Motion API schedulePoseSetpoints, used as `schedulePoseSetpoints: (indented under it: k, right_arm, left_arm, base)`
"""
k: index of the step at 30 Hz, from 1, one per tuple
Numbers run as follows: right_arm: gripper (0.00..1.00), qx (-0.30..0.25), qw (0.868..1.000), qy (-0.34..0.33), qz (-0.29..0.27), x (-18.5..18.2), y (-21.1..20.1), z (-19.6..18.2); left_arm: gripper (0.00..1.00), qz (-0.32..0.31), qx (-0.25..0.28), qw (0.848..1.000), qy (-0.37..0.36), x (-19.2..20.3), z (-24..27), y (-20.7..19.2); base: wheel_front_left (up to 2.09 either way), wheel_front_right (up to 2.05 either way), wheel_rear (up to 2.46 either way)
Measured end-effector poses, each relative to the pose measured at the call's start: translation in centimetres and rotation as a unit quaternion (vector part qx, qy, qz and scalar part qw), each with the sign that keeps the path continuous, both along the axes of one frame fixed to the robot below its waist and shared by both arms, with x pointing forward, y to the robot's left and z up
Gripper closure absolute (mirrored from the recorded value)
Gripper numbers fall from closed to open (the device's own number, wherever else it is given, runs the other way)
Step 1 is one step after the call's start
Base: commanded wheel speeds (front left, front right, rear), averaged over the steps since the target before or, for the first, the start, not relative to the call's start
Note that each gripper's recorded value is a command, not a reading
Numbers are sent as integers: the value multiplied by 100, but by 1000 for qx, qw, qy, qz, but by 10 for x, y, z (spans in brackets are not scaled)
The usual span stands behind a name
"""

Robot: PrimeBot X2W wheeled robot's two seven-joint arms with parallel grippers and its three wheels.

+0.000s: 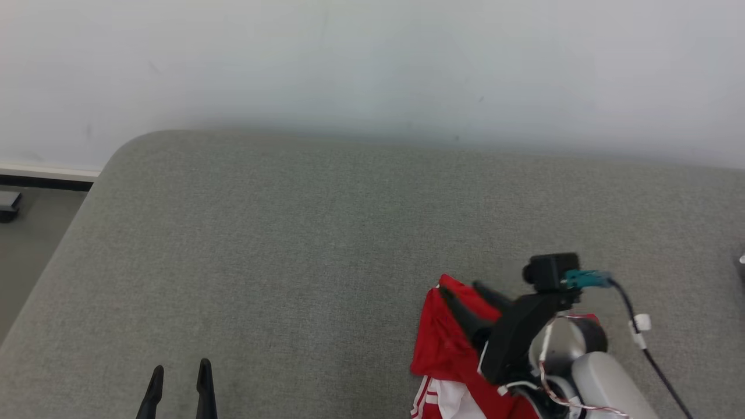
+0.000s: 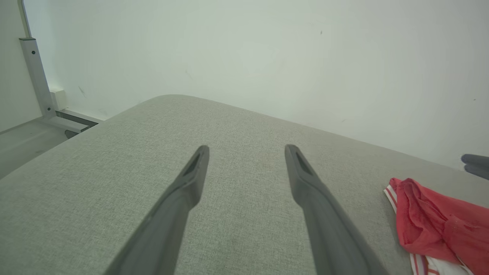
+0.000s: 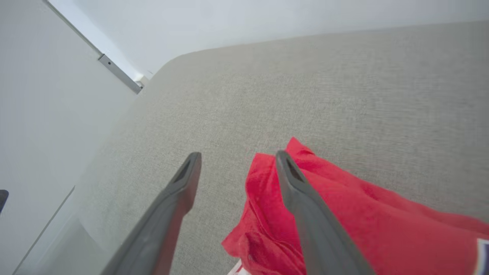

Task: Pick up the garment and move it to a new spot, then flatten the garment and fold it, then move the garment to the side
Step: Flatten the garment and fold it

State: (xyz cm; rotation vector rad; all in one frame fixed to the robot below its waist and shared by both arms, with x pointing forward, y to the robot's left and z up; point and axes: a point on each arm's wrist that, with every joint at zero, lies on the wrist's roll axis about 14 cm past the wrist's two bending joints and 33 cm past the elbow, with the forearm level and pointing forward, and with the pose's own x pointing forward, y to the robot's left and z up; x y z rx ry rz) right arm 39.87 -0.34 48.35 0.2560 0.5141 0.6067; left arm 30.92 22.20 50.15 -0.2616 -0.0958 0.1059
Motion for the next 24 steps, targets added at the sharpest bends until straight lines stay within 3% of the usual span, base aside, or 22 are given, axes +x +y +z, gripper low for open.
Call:
schedulePoseSetpoints:
  k: [7,16,24]
  right_arm:
    - [0,13,992,-85,-96,25,-57,40]
    - [0,-66,974,-63,-207,-1,-153,1]
    - [0,-77,971,-21,-227,-32,-164,-29]
  left_arm:
    - [0,-11,0,1000,-3,4,2,-6]
    - [0,-11,3,1000,-12,6,7,-5]
    - [0,-13,12,1000,-19,11,13,-5]
  base:
    - [0,0,0]
    - [0,0,0]
    - [0,0,0]
